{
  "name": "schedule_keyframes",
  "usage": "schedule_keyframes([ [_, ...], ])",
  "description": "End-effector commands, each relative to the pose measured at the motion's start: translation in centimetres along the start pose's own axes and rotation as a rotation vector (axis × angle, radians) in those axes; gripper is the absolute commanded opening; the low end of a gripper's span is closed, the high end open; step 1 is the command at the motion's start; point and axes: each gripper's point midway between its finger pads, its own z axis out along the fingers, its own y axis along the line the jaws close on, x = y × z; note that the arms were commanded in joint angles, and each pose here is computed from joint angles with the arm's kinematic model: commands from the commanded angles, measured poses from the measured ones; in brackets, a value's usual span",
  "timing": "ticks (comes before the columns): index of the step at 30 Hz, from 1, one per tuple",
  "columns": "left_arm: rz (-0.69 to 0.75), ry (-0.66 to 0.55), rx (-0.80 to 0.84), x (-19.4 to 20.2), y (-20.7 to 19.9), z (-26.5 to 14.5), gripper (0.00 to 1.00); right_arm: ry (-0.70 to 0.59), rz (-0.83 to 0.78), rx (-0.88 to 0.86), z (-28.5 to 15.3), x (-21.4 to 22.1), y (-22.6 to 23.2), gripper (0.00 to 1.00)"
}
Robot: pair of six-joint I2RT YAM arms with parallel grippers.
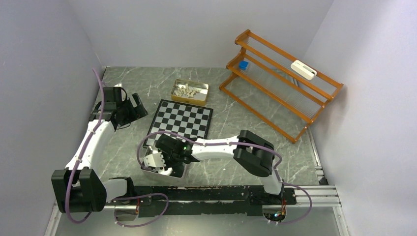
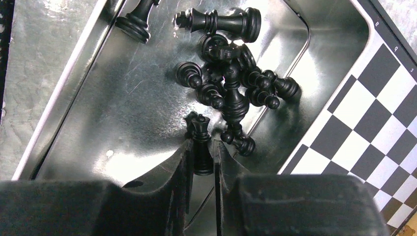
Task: Set up the chess pieces on the board
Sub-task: Pick up the chess piece from the storage box.
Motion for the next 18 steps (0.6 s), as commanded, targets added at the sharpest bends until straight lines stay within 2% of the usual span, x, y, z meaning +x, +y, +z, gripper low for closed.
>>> schedule_keyframes([
  [1,0.014,-0.028,0.070,-0.5,-1.0,-0.7,0.91,0.076,0.030,-0.081,0.3,3.1,3.3,0.19],
  [7,0.022,0.008,0.166,0.7,-2.4,-0.8,0.88,-0.044,0.070,0.006,-0.8,1.0,1.9,0.16],
  [14,0.041,0.040,0.206,0.8,-3.3,-2.2,0.88,-0.221,0.116,0.169,-3.2,-1.8,-0.6,0.13],
  [18,0.057,0.073,0.221,1.1,-3.6,-2.7,0.87,-0.364,0.182,0.245,-5.2,-3.7,-1.4,0.13],
])
